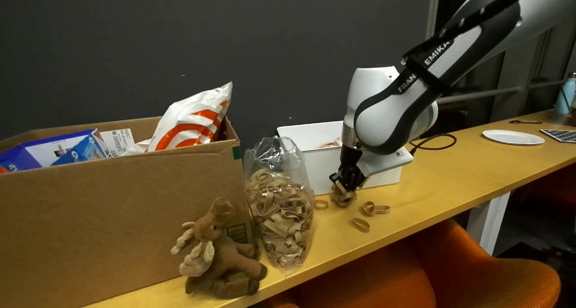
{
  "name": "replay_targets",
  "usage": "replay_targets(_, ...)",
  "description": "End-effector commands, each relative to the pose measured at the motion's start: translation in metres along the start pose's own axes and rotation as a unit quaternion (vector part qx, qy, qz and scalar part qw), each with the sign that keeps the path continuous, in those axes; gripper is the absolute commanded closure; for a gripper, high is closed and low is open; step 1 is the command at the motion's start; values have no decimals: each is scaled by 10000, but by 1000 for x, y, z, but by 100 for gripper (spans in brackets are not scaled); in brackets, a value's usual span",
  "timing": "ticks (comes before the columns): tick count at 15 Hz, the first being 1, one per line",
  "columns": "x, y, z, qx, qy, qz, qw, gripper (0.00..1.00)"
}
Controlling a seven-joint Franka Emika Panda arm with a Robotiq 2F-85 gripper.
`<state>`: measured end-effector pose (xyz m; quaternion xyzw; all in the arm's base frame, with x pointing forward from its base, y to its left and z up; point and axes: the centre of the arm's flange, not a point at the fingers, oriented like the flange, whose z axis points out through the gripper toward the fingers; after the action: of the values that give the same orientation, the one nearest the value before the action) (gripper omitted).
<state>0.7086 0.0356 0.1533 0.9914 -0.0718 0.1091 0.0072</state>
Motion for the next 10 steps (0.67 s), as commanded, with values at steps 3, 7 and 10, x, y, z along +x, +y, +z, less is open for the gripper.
replay_targets(3,-7,-15,-108,-14,-60,413,9991,99)
replay_targets(7,-19,-38,-179,-77,-24,287,9996,99)
replay_targets(10,-25,-58,-214,-61,164,-77,9998,99)
